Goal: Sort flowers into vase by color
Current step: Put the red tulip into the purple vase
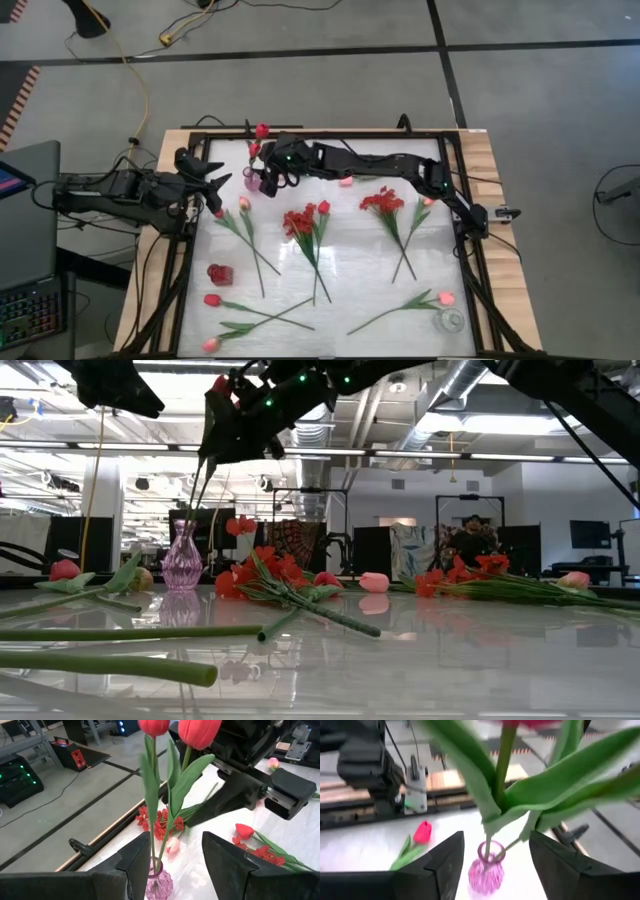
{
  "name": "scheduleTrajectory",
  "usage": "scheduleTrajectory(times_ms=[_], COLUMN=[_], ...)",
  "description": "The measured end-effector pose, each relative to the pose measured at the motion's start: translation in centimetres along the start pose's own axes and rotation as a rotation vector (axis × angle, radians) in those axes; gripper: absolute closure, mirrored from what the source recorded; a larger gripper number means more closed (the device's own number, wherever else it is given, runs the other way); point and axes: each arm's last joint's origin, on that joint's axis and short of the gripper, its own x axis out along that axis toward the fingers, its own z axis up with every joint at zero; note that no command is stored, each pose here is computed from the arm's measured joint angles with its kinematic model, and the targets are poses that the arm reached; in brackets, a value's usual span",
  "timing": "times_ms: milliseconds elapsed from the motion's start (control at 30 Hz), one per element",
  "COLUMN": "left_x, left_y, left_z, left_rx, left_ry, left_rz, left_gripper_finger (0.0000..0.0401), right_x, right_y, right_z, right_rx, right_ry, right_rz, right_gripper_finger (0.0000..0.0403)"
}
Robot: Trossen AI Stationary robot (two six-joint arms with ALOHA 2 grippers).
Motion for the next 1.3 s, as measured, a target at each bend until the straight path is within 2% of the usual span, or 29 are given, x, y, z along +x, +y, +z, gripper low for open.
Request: scheduleTrajectory(times_ms=[167, 400, 567, 867, 1067, 1300], left_x=[0.0, 0.0, 0.0, 0.0, -0.1, -0.1], left_y=[0.0, -0.1, -0.3, -0.5, -0.5, -0.5], left_z=[0.0, 0.0, -0.1, -0.2, -0.2, -0.2], left_rx=[0.001, 0.002, -0.004, -0.045, -0.075, -0.118], left_ry=[0.002, 0.013, 0.035, 0.06, 0.066, 0.073], left_rz=[-0.005, -0.034, -0.099, -0.162, -0.173, -0.177], left_gripper_finger=[0.0235, 0.0235, 0.0235, 0.0235, 0.0235, 0.0235], right_x=[-1.3, -3.0, -4.1, -5.7, -6.8, -8.3], right_y=[0.1, 0.3, 0.6, 1.9, 3.5, 5.9], right_z=[1.1, 1.4, 0.9, 0.1, -0.7, -2.0], right_rx=[-0.013, -0.018, 0.005, 0.031, -0.023, -0.141], right_ry=[0.088, 0.252, 0.382, 0.533, 0.636, 0.757], right_rz=[0.008, 0.018, 0.019, 0.024, 0.017, -0.11], right_gripper_finger=[0.0138, 0.0137, 0.0137, 0.0137, 0.0137, 0.0144])
